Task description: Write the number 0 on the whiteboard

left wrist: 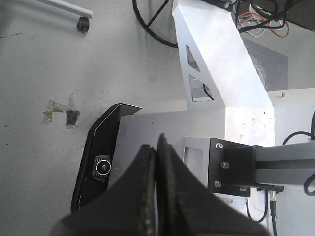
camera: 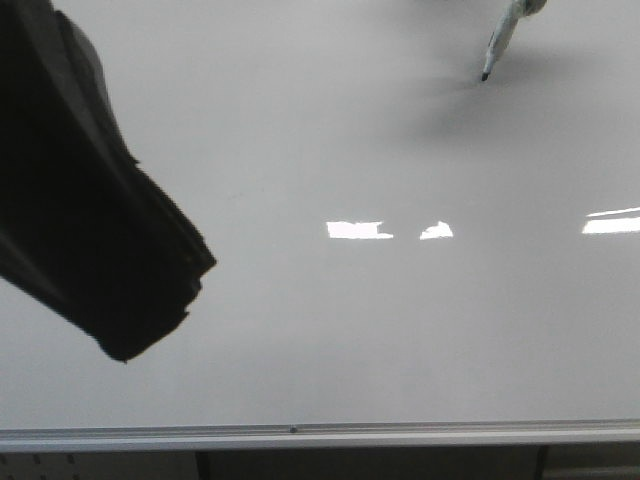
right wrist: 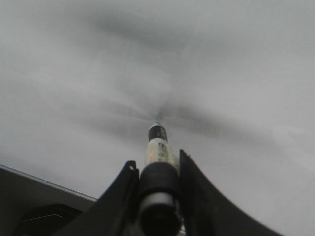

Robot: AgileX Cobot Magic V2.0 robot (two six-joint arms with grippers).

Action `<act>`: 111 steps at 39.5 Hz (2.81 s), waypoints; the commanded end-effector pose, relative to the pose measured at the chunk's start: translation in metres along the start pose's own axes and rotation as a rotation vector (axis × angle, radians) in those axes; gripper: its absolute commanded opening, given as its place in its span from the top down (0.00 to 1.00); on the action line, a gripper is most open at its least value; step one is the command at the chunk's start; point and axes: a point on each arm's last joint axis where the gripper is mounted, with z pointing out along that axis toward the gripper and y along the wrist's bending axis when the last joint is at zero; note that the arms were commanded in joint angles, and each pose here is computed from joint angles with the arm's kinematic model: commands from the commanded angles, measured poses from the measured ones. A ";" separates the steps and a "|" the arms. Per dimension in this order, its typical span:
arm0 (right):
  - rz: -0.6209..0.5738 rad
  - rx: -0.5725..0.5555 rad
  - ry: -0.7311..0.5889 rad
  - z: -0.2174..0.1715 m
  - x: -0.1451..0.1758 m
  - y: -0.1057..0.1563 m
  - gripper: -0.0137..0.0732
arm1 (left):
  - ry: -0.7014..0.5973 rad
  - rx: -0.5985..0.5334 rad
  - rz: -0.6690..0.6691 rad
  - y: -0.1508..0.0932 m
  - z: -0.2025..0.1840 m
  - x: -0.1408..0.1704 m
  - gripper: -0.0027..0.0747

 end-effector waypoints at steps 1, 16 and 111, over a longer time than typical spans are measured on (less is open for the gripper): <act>-0.009 0.004 -0.116 -0.024 -0.008 -0.001 0.92 | -0.076 0.011 0.018 -0.010 -0.010 -0.011 0.99; -0.007 0.002 -0.091 -0.006 -0.011 -0.002 0.92 | -0.076 0.011 0.018 -0.010 -0.010 -0.011 0.99; -0.159 -0.314 -0.141 -0.052 -0.014 0.045 0.92 | -0.079 0.007 0.018 -0.010 -0.010 -0.011 0.99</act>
